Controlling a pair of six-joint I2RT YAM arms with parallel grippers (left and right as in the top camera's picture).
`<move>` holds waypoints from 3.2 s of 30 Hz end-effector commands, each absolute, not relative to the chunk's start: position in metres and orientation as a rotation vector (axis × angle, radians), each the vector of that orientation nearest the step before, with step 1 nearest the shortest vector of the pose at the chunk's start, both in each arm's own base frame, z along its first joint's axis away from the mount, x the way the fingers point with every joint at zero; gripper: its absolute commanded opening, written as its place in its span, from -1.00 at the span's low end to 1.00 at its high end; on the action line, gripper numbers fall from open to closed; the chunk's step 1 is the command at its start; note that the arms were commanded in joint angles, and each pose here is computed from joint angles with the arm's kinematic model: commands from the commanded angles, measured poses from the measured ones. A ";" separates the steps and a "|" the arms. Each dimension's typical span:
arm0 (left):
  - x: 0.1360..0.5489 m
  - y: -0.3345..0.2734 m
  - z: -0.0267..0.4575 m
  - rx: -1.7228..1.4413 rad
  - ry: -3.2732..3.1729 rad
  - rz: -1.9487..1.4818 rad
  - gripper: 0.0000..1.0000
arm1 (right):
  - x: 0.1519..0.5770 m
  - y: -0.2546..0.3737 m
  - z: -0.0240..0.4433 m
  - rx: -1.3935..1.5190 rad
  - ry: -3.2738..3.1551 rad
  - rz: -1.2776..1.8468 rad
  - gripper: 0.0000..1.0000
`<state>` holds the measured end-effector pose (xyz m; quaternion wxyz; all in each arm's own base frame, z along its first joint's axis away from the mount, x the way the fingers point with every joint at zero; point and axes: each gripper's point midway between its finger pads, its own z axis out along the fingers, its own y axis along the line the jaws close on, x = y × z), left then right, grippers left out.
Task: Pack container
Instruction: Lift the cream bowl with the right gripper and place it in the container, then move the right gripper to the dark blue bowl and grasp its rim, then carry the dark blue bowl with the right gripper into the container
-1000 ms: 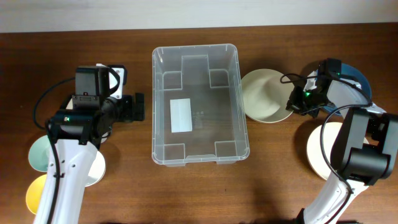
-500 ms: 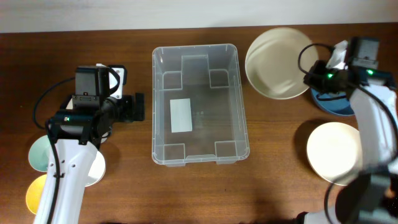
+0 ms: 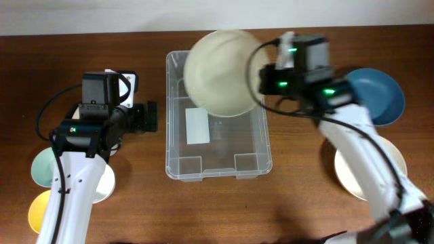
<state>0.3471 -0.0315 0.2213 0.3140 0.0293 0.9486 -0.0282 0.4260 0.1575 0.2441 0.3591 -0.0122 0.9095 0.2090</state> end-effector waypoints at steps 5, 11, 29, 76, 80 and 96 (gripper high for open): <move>0.342 0.003 0.253 -0.039 2.421 0.048 0.99 | 0.463 0.189 0.150 -0.036 2.452 0.313 -0.92; 0.318 0.082 0.299 -0.322 2.266 0.141 0.99 | 0.479 0.193 0.121 -0.054 2.458 0.293 -0.92; 0.315 0.108 0.292 -0.454 2.266 0.104 0.99 | 0.470 0.187 0.139 -0.077 2.462 0.264 -0.49; 0.317 0.101 0.292 -0.431 2.269 0.052 0.99 | 0.434 -0.153 0.022 0.446 2.913 -0.616 -0.92; 0.317 0.101 0.292 -0.431 2.269 0.052 0.99 | 0.451 -0.151 0.069 0.445 2.831 -0.604 -0.92; 0.315 0.100 0.290 -0.433 2.279 0.050 0.99 | 0.430 0.161 0.291 -0.692 2.362 -0.122 -0.92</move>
